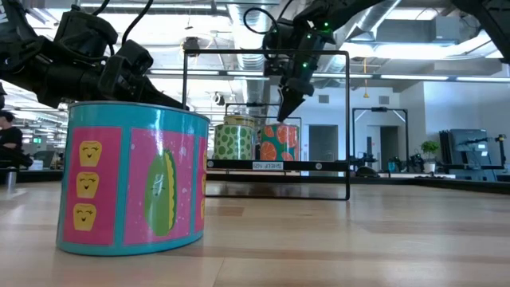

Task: Pick and place cans onto a shelf
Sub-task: Put the canned peaches on the shelf aligned with the other canned peaches, then put the canned corn on the shelf aligned with the other canned corn

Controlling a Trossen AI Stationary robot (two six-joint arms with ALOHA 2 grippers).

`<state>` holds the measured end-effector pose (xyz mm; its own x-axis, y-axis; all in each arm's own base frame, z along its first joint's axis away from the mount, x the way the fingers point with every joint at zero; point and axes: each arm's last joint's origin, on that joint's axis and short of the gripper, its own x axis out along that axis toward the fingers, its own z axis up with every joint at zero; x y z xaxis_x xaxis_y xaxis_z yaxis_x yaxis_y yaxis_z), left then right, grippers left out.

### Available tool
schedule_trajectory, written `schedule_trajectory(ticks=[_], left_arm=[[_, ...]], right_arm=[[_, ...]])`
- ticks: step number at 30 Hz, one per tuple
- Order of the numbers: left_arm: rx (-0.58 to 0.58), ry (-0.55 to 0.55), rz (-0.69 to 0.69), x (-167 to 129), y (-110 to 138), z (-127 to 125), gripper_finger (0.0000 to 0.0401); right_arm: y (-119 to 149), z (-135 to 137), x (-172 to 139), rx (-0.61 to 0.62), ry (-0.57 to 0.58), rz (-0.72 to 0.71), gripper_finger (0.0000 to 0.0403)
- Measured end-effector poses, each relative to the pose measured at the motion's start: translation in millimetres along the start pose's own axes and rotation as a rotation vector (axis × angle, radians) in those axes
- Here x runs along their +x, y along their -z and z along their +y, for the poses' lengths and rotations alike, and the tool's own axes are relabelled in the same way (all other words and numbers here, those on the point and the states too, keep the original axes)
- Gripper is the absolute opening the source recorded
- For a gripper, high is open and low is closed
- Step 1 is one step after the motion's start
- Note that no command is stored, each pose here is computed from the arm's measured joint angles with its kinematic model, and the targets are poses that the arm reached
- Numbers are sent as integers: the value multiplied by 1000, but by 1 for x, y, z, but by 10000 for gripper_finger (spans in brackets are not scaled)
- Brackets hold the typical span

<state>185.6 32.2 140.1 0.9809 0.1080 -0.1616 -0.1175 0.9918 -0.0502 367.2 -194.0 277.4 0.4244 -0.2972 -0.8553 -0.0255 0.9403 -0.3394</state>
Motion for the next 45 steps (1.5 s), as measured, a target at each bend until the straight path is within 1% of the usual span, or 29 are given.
schedule_trajectory(ticks=[2, 5, 9, 11, 13, 16, 20, 27, 31, 35, 37, 40, 42, 45], left_arm=[[0, 0, 1, 0, 0, 0, 0], [-1, 0, 8, 0, 1, 0, 0], [-2, 20, 14, 0, 1, -1, 0], [-8, 28, 14, 0, 1, -1, 0], [-10, 28, 17, 0, 2, -1, 0], [-9, 34, 23, 0, 2, -2, 0], [-7, 37, 24, 0, 2, -3, 0], [-7, 23, 22, 0, 2, -3, 0], [-7, 11, 23, 0, 2, -2, 0], [-7, 12, 27, 0, 3, -2, 0], [-8, 30, 32, 0, 3, -3, 0], [-7, 96, 38, -1, 2, -9, 0], [-17, 120, 47, -3, 1, -14, 0], [-23, 136, 68, -8, -1, -21, 0]], right_arm=[[-1, 1, -3, -2, 6, -7, 81], [-3, 3, -20, -10, 18, -31, 69], [-1, 7, -43, 3, 6, -69, 17], [8, 8, -46, 47, -19, -95, 10], [23, 9, -41, 92, -19, -88, 13], [46, 13, -29, 137, -9, -63, 6], [66, 14, -13, 198, 6, -60, 7], [67, 7, 11, 212, 41, -102, 4], [65, 5, 15, 216, 40, -133, 10], [66, 7, 15, 224, 27, -125, 9], [67, 12, 9, 222, 10, -108, 5], [72, 21, 3, 220, -6, -161, 4], [83, 31, 3, 230, -7, -204, 3], [103, 46, 3, 261, 31, -266, 3]])
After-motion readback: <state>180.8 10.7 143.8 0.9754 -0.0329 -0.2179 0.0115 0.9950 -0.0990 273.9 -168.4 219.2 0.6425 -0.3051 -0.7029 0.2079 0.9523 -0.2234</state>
